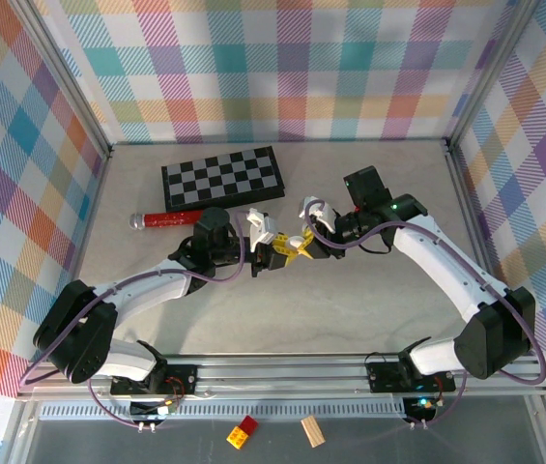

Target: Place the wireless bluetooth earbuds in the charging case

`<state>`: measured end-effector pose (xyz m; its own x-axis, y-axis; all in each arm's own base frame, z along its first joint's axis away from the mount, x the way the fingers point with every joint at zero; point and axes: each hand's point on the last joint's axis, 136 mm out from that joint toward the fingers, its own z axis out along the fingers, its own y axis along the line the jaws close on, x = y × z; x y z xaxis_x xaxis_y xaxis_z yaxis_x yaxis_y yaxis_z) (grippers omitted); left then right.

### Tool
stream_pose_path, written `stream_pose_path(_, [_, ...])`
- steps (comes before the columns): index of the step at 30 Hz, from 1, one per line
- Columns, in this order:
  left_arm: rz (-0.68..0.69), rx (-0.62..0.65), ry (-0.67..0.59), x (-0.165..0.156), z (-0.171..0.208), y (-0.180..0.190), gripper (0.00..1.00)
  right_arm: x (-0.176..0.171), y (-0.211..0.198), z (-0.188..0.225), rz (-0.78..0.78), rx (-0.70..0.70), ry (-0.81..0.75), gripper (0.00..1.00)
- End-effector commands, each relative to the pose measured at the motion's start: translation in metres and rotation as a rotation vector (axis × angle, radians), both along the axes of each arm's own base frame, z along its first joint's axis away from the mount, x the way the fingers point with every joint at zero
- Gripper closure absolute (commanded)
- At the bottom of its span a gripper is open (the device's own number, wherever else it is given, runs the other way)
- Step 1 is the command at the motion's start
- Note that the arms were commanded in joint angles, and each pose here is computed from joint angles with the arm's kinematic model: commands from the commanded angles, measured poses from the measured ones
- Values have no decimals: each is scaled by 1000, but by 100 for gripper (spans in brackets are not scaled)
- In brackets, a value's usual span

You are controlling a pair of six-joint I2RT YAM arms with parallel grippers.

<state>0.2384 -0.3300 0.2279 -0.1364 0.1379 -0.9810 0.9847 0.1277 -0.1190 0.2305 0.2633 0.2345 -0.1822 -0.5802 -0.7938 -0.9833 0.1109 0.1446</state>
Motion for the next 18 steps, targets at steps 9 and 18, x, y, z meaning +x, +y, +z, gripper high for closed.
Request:
stream_pose_path(9, [195, -58, -84, 22, 5, 16, 8, 41, -13, -4, -257, 78, -4, 81])
stream_pose_path(18, [422, 8, -58, 43, -37, 47, 0, 94, -25, -40, -650, 259, 328, 86])
